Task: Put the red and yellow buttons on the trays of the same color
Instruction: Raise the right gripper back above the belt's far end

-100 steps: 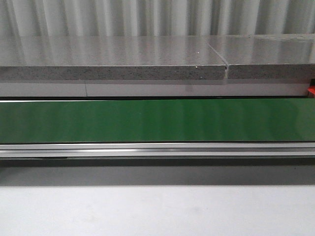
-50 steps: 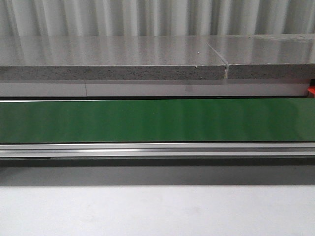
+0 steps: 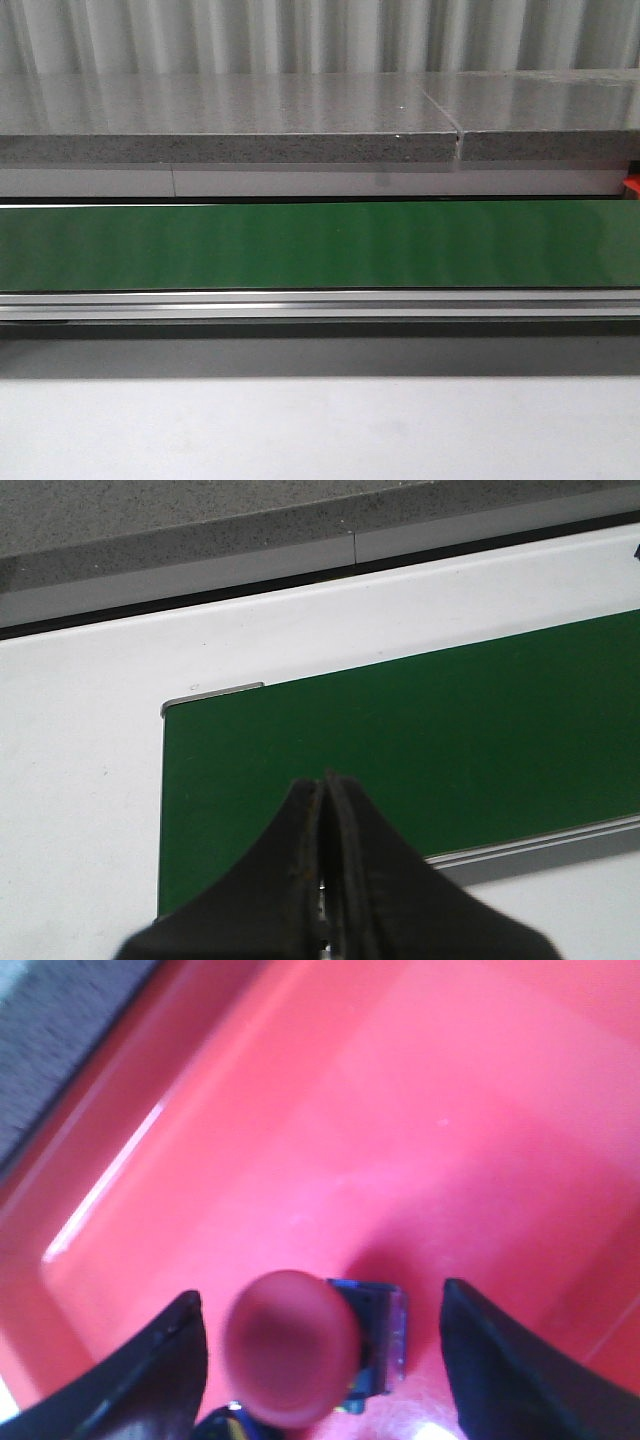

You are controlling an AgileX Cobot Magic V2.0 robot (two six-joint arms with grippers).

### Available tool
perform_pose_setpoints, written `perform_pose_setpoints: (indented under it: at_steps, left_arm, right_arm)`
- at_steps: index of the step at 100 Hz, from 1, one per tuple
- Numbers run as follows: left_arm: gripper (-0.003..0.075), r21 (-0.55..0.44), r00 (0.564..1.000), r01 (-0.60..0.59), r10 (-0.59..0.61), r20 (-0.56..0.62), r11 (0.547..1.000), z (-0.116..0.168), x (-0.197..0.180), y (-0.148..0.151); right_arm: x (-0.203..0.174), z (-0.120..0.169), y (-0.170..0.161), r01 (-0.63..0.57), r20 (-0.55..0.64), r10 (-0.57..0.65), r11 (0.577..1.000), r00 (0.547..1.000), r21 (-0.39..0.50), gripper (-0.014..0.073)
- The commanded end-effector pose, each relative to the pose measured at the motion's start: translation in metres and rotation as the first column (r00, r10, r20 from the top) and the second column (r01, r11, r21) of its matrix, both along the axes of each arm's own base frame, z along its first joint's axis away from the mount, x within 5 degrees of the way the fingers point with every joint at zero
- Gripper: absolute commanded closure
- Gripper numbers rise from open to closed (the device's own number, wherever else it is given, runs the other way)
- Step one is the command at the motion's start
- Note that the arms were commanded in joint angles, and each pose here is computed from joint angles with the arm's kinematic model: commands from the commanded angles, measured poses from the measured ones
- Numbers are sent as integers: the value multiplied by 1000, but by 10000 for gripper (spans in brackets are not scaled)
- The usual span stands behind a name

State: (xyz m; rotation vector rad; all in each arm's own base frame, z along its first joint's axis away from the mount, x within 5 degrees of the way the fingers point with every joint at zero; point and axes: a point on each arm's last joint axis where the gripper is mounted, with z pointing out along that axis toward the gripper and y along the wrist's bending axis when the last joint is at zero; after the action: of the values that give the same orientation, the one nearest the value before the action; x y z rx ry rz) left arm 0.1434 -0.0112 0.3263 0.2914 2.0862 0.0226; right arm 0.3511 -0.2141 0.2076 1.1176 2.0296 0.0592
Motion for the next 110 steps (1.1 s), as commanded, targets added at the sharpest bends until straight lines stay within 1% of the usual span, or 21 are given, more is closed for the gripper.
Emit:
perform_pose_setpoints:
  at_steps: [1, 9, 20, 25, 30, 37, 38, 39, 52, 53, 60, 64, 72, 83, 93, 101, 110]
  left_arm:
    - [741, -25, 995, -7, 9, 99, 1000, 15, 2, -1]
    - [741, -25, 995, -7, 9, 99, 1000, 15, 2, -1]
    - [741, -25, 995, -7, 9, 99, 1000, 15, 2, -1]
    - [741, -25, 995, -7, 9, 99, 1000, 15, 2, -1]
    - [741, -25, 995, -7, 9, 99, 1000, 15, 2, -1]
    - [741, -25, 995, -7, 9, 99, 1000, 15, 2, -1]
    - [741, -25, 995, -7, 9, 99, 1000, 15, 2, -1]
    - [741, -25, 995, -7, 9, 99, 1000, 15, 2, -1]
    - [741, -25, 995, -7, 9, 99, 1000, 15, 2, -1]
    - [741, -25, 995, -7, 9, 99, 1000, 15, 2, -1]
    - [741, -25, 995, -7, 9, 99, 1000, 15, 2, -1]
    - [741, -25, 995, -7, 9, 99, 1000, 15, 2, -1]
    - [741, -25, 995, -7, 9, 99, 1000, 15, 2, -1]
    - [741, -25, 995, -7, 9, 99, 1000, 15, 2, -1]
    - [741, -25, 995, -7, 9, 99, 1000, 15, 2, -1]
    - [741, -25, 995, -7, 9, 99, 1000, 15, 2, -1]
    - [741, -25, 995, -7, 9, 99, 1000, 15, 2, -1]
  right_arm:
    - [-4, 50, -2, 29, 136, -16, 996, 991, -88, 88]
    - [-10, 64, 2, 8, 141, 9, 993, 990, -122, 88]
    - [-16, 82, 10, -54, 122, 78, 981, 990, -187, 90]
    - [-20, 91, 16, -85, 115, 112, 973, 987, -214, 110]
    - [-22, 99, 22, -121, 103, 149, 963, 983, -241, 153]
    - [-25, 109, 33, -171, 89, 200, 950, 976, -263, 250]
    - [-25, 110, 35, -179, 87, 208, 948, 974, -265, 285]
    - [-26, 111, 36, -183, 86, 213, 947, 973, -265, 285]
    - [-30, 128, 59, -264, 72, 296, 921, 953, -287, 526]
    - [-31, 129, 60, -269, 71, 301, 919, 951, -288, 526]
    - [-33, 136, 73, -324, 48, 355, 893, 934, -312, 630]
    - [-36, 140, 79, -348, 35, 379, 880, 925, -324, 666]
    - [-42, 149, 90, -386, 21, 415, 861, 909, -331, 664]
    - [-51, 157, 103, -412, 22, 444, 847, 896, -336, 664]
    - [-64, 162, 115, -431, 19, 468, 828, 883, -359, 664]
    - [-72, 164, 127, -460, -5, 498, 797, 867, -392, 664]
    - [-82, 165, 143, -493, -25, 538, 751, 843, -440, 664]
